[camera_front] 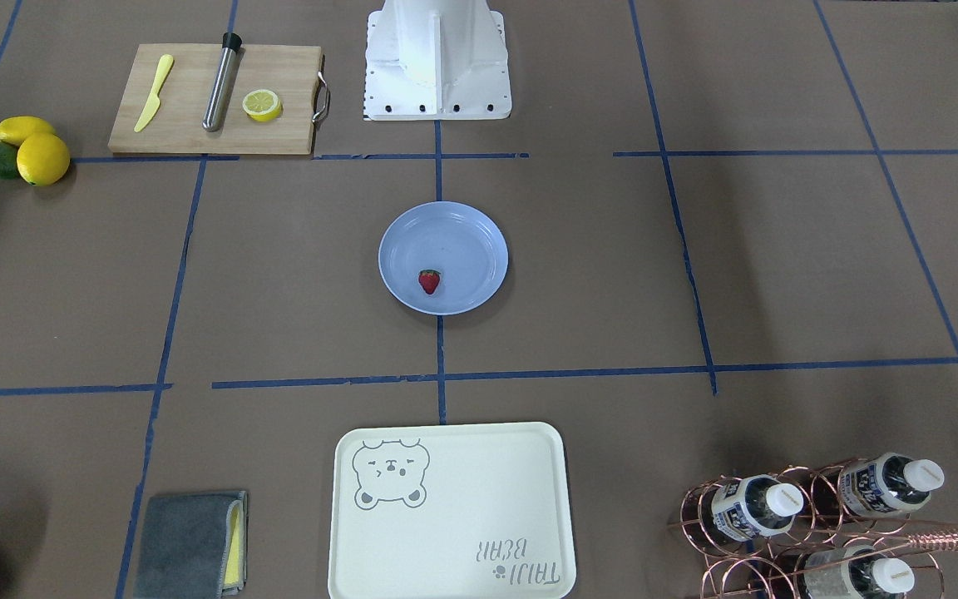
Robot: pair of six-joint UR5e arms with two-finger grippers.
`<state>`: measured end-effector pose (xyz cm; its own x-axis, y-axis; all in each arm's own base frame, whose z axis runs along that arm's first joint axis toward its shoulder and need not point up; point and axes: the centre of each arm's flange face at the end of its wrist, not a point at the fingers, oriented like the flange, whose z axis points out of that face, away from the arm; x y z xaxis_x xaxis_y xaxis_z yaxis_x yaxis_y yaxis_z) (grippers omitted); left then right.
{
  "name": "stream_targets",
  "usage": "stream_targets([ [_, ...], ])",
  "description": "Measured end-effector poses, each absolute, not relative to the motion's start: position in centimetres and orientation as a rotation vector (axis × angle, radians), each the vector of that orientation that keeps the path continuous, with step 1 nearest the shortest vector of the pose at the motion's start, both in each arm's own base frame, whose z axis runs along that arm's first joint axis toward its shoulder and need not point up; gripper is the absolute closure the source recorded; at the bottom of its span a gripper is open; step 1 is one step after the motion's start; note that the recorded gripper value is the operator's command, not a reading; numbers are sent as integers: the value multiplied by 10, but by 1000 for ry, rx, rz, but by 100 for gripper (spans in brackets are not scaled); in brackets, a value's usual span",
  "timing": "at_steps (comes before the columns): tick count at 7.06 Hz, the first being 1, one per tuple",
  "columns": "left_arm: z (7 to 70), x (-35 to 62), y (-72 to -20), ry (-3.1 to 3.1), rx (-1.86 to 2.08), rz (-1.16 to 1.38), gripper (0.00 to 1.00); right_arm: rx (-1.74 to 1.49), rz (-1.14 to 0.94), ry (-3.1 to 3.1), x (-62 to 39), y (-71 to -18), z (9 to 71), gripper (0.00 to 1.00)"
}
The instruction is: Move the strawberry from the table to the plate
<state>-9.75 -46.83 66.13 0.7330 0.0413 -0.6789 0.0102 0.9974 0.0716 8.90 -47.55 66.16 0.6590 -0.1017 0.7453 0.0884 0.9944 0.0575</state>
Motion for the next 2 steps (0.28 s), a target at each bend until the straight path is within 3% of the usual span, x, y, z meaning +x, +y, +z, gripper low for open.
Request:
stream_targets([
  [2,661,-98,-469,748,73,18,0,22,-110,-845,89,-476,659,0],
])
